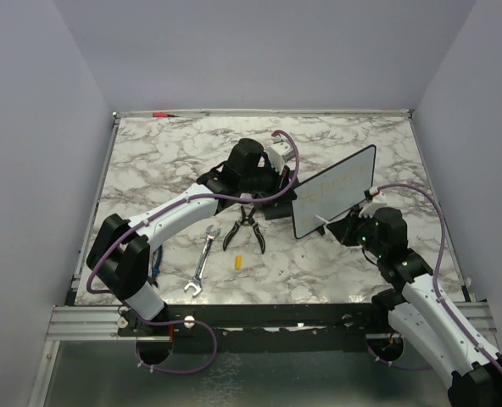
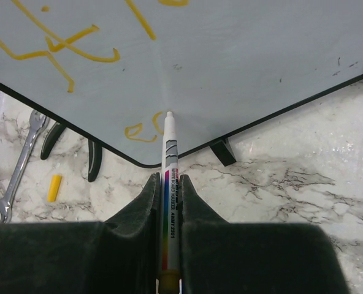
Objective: Write a sentence on the whiteboard
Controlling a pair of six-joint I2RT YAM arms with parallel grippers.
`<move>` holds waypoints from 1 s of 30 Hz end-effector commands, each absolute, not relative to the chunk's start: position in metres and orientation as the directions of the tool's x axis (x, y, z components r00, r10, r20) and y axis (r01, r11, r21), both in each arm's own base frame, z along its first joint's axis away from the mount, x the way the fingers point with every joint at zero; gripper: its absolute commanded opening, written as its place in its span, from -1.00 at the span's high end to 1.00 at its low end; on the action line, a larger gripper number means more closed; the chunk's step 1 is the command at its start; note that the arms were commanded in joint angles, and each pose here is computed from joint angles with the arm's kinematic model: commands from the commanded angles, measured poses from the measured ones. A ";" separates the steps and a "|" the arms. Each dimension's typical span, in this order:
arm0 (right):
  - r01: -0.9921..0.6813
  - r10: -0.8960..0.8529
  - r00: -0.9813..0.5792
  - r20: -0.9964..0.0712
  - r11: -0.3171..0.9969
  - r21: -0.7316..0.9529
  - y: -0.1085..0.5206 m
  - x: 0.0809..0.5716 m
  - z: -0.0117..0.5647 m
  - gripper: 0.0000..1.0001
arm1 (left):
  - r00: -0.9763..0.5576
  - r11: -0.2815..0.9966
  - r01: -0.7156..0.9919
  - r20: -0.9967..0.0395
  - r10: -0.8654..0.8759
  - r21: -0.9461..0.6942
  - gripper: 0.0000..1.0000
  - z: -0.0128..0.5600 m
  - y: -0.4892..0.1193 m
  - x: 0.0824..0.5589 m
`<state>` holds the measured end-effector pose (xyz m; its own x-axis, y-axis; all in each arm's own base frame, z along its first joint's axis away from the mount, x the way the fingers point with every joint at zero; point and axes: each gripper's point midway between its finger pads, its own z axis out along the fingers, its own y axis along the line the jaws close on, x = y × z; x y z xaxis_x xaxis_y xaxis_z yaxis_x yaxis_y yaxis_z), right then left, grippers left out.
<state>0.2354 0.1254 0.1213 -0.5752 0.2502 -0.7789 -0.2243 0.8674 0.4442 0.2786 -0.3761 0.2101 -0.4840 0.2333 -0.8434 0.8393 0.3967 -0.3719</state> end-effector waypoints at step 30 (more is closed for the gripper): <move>-0.130 0.273 -0.573 -0.773 0.901 0.414 0.113 0.248 0.117 0.99 | -0.500 0.340 0.849 -0.825 0.265 -0.405 1.00 0.210 -0.382 0.263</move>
